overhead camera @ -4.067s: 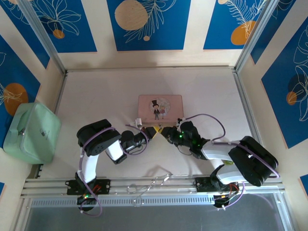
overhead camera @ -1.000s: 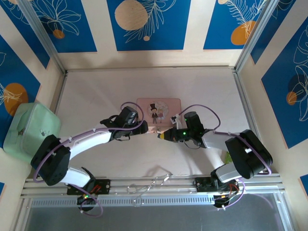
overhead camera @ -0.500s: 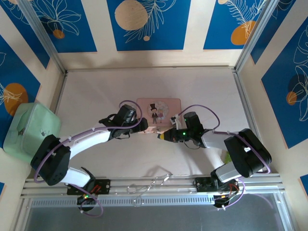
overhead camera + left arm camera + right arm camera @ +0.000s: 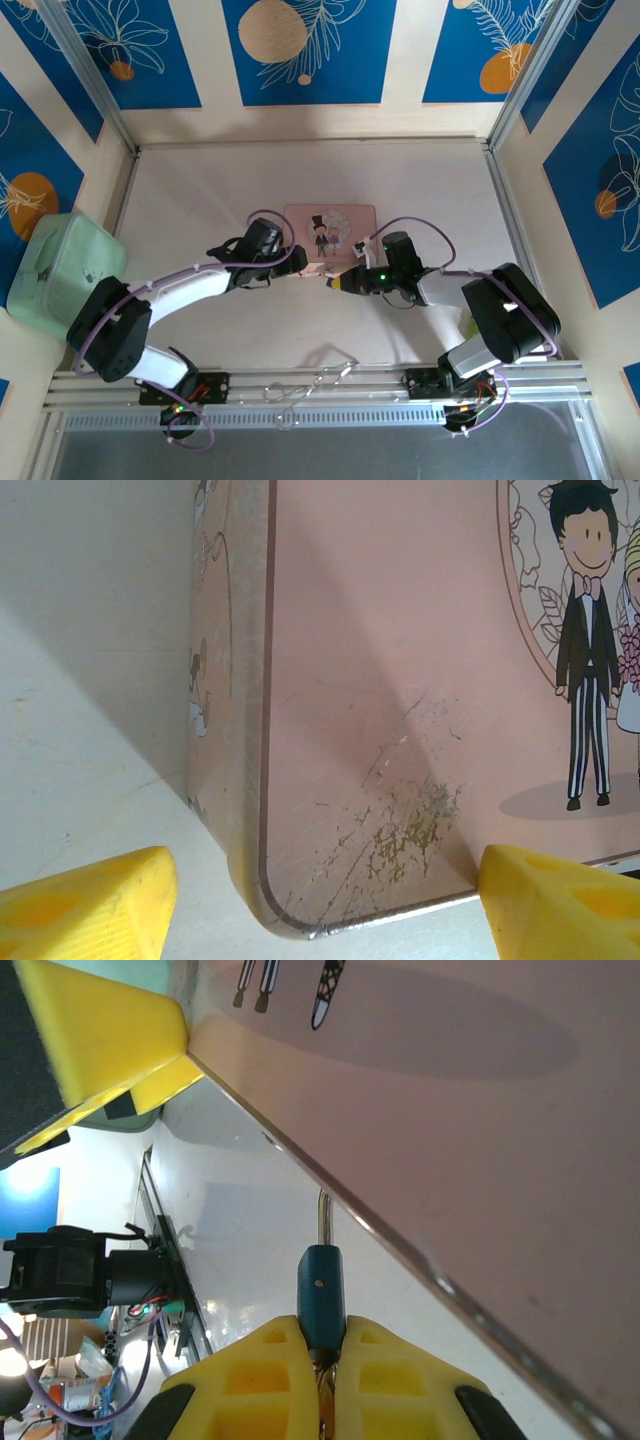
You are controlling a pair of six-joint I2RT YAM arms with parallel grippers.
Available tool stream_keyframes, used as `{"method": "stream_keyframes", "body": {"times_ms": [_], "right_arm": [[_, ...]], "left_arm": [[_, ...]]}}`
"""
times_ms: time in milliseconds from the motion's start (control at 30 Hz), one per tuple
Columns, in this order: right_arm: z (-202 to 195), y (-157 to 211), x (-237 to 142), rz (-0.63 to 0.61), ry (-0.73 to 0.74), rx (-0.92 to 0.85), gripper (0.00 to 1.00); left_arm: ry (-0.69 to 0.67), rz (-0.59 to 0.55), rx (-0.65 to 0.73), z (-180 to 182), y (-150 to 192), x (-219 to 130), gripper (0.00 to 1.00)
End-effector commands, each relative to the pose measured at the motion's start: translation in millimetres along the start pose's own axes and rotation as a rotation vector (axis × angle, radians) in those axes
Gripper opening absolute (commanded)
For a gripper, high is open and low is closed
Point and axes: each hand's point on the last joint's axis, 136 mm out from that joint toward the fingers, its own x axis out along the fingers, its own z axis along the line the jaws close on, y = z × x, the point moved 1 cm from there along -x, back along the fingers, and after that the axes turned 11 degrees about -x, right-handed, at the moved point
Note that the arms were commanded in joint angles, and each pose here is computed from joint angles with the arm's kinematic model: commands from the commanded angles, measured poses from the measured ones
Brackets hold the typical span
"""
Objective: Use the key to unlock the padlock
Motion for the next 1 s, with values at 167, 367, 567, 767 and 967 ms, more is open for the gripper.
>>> {"method": "stream_keyframes", "body": {"times_ms": [167,367,567,767,967], "right_arm": [[-0.1,3.4,1.0,0.04,-0.031,0.008,0.0],[-3.9,3.2,-2.4,0.024,-0.016,0.01,0.0],[-8.8,3.6,-4.1,0.013,-0.013,0.028,0.0],[-12.9,1.4,-8.0,0.001,0.011,0.037,0.0],[-15.2,3.3,-5.6,0.006,-0.001,0.051,0.0]], "left_arm": [[-0.033,0.013,-0.03,13.9,1.2,2.3,0.79],[-0.031,0.005,-0.039,16.4,0.9,0.7,0.78],[0.01,0.003,-0.058,13.5,2.8,0.7,0.77],[0.004,0.011,-0.068,18.9,6.6,2.8,0.76],[0.006,0.021,-0.08,23.3,10.5,3.6,0.76]]}}
